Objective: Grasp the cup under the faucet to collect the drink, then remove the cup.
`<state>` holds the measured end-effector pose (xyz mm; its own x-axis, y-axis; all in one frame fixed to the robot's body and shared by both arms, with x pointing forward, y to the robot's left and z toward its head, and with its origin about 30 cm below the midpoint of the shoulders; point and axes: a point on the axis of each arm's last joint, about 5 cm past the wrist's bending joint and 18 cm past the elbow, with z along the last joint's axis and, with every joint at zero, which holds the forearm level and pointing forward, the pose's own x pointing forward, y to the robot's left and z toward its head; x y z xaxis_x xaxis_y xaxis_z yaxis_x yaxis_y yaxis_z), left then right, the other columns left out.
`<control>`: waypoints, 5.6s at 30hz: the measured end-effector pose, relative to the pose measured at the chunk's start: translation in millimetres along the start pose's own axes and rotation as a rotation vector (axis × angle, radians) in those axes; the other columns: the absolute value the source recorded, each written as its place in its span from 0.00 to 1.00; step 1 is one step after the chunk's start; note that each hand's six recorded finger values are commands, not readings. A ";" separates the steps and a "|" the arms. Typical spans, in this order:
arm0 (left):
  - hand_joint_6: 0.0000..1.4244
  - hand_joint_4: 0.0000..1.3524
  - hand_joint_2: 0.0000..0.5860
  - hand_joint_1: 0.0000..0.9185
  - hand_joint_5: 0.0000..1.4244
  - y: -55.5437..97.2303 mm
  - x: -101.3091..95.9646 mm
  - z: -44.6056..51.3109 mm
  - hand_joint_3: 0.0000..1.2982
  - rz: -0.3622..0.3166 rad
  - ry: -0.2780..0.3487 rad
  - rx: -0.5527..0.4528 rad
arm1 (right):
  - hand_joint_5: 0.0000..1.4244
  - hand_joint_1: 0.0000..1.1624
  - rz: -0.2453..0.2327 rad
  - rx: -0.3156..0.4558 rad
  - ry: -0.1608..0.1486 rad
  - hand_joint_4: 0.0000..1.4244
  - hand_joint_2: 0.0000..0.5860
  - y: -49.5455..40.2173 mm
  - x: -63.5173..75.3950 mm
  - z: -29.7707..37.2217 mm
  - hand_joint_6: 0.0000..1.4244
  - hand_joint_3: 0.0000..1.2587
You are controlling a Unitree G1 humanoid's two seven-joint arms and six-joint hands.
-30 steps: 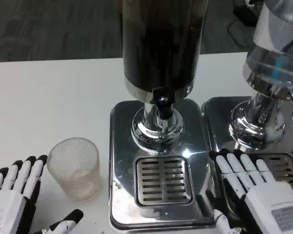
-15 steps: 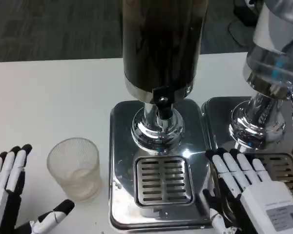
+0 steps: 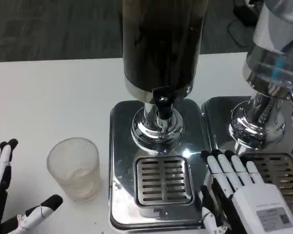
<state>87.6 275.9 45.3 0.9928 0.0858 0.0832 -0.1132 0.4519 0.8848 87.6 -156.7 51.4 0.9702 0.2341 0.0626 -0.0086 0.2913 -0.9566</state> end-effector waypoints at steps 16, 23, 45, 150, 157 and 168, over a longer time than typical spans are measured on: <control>0.00 0.00 0.00 0.00 0.05 -5.2 21.7 -17.0 0.00 -0.100 -0.102 -0.133 | 0.00 0.02 -0.012 -0.003 0.013 0.00 0.91 9.8 6.4 4.6 0.00 0.00; 0.00 0.00 0.00 0.07 0.05 -6.7 34.1 -14.4 0.00 -0.156 -0.143 -0.102 | 0.00 0.02 -0.028 0.005 0.019 0.00 0.91 11.1 8.0 7.2 0.00 0.01; 0.00 0.00 0.01 0.16 0.05 -27.0 55.9 -5.5 0.00 -0.184 -0.150 -0.176 | 0.00 0.04 -0.029 0.008 0.032 0.00 0.91 11.1 4.1 17.9 0.00 0.02; 0.25 0.21 0.22 0.37 0.39 -79.1 120.2 97.9 0.19 -0.284 -0.591 -0.392 | 0.00 0.06 -0.110 0.005 0.211 0.00 0.88 -2.7 -16.2 15.8 0.00 0.03; 0.24 0.20 0.20 0.34 0.37 -78.4 119.4 95.1 0.18 -0.306 -0.609 -0.352 | 0.00 0.06 -0.113 0.009 0.208 0.00 0.88 -3.0 -14.8 15.8 0.00 0.03; 0.18 0.12 0.16 0.27 0.30 -79.0 118.6 92.3 0.13 -0.298 -0.631 -0.241 | 0.00 0.06 -0.094 0.034 0.192 0.00 0.88 -3.8 -11.8 15.5 0.00 0.03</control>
<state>217.8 168.4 27.6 0.8077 -0.5654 0.1670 0.2320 0.5653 0.7916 72.3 -146.1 58.8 0.9954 0.0248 0.0928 0.0792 0.3358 -0.9386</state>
